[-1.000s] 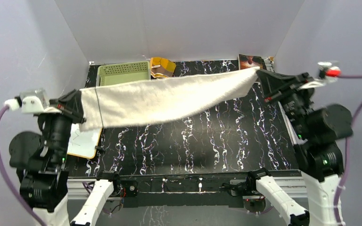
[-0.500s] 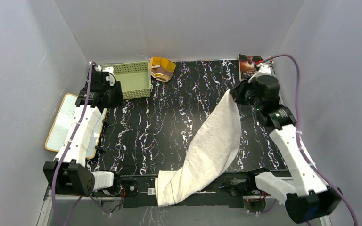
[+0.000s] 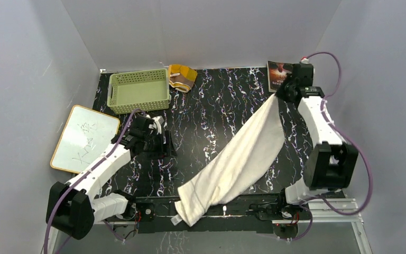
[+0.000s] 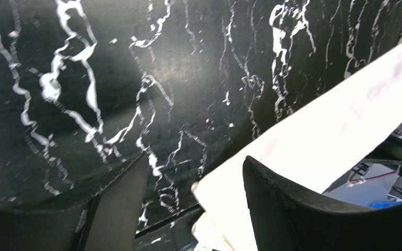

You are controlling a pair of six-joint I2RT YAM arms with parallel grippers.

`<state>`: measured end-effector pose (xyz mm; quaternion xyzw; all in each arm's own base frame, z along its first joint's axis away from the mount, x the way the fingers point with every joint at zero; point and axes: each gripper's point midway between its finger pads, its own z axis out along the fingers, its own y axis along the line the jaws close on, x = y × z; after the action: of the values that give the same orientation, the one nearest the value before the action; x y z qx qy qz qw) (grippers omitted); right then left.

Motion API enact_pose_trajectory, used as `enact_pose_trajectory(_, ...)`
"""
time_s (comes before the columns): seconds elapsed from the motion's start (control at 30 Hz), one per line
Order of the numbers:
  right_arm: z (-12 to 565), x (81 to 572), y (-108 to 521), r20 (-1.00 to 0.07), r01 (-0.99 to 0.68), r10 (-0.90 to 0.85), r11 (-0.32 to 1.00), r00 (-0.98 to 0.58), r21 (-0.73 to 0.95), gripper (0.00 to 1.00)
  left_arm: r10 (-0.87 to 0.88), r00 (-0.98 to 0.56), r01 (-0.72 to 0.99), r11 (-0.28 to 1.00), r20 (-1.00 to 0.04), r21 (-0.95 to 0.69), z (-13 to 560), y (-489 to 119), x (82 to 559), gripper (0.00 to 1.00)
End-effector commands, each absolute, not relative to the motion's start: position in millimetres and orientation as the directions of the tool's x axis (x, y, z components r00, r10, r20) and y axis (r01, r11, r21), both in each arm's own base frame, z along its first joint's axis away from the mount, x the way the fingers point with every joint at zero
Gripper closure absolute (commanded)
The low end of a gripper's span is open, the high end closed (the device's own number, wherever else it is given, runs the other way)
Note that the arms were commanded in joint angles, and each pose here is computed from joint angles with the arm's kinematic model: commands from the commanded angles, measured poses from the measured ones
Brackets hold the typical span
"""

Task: Roll the towels
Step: Flatten out the towel at the center of the board.

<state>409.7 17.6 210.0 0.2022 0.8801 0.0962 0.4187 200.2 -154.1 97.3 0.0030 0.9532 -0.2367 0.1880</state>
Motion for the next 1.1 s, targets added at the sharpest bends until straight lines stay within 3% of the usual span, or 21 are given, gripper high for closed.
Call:
enact_pose_trajectory(0.0, 221, 455, -77, -0.632, 0.545, 0.72, 0.666, -0.287, 0.51, 1.0, -0.12, -0.93, 0.09, 0.841, -0.347, -0.534, 104, -186, 216, 0.35)
enact_pose_trajectory(0.1, 231, 454, -95, -0.609, 0.505, 0.781, 0.584, -0.137, 0.636, 1.0, -0.062, -0.937, 0.147, 0.824, -0.344, -0.548, 105, -207, 223, 0.35)
enact_pose_trajectory(0.3, 224, 451, -95, -0.627, 0.527, 0.752, 0.623, -0.201, 0.578, 1.0, 0.031, -0.941, 0.22, 0.81, -0.336, -0.544, 85, -244, 243, 0.35)
enact_pose_trajectory(0.5, 226, 455, -89, -0.626, 0.496, 0.741, 0.649, -0.242, 0.576, 1.0, 0.004, -0.932, 0.214, 0.812, -0.361, -0.544, 69, -267, 271, 0.36)
enact_pose_trajectory(0.67, 223, 454, -84, -0.619, 0.481, 0.74, 0.657, -0.262, 0.581, 1.0, 0.038, -0.933, 0.223, 0.84, -0.358, -0.495, 56, -278, 285, 0.41)
enact_pose_trajectory(1.07, 227, 450, -83, -0.637, 0.469, 0.725, 0.673, -0.263, 0.573, 1.0, 0.158, -0.963, 0.225, 0.917, -0.218, -0.329, 24, -271, 248, 0.45)
